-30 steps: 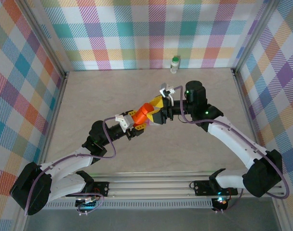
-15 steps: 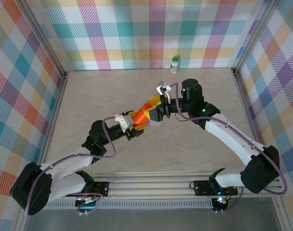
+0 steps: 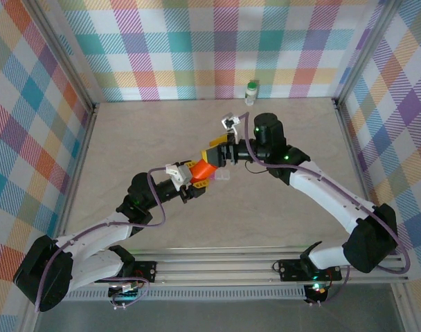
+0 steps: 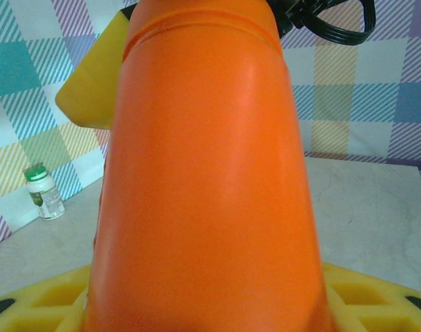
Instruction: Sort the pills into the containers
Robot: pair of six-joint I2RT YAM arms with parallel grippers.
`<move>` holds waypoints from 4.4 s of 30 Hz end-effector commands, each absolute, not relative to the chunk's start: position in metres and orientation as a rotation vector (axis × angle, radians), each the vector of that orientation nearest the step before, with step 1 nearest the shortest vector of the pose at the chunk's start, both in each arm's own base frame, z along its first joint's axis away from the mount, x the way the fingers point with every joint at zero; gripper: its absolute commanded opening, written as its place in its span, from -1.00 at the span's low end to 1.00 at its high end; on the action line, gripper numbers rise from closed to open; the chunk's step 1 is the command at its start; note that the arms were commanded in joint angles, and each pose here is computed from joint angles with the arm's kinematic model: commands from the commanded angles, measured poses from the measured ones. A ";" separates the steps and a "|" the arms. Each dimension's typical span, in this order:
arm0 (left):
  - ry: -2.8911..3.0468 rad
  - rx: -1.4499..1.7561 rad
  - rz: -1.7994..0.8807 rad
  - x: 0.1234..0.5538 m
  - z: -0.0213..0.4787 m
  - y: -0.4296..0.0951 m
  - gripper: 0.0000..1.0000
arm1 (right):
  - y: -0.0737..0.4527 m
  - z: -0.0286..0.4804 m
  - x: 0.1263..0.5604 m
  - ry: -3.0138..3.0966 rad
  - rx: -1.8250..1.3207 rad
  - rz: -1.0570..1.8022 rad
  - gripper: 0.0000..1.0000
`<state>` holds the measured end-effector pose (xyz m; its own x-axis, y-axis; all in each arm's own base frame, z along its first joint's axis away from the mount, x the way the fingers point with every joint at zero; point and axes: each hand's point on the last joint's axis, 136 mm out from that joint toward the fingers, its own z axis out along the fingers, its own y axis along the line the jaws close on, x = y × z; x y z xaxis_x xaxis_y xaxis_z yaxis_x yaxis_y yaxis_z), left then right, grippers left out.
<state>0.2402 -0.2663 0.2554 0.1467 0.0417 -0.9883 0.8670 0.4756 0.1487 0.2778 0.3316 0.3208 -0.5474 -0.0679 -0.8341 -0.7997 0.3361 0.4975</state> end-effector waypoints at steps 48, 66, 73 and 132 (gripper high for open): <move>1.110 0.880 -0.712 0.225 0.300 -0.258 -1.00 | 0.317 0.354 0.233 1.616 -1.147 1.237 0.32; 1.084 0.882 -0.718 0.220 0.307 -0.258 -1.00 | 0.330 0.347 0.231 1.670 -1.145 1.365 -0.11; 1.104 0.893 -0.634 0.229 0.309 -0.257 -1.00 | 0.339 0.309 0.274 2.076 -0.589 1.261 -0.31; 1.130 1.156 -0.864 0.210 0.271 -0.287 -1.00 | 0.298 0.337 0.189 1.301 -1.594 1.116 0.40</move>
<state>0.2132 -0.2862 0.2481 0.1946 0.0730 -0.9782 0.9487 0.2392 0.2066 0.1995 0.2956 0.3201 0.0444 -0.3511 -0.9353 -0.9951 -0.0983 -0.0103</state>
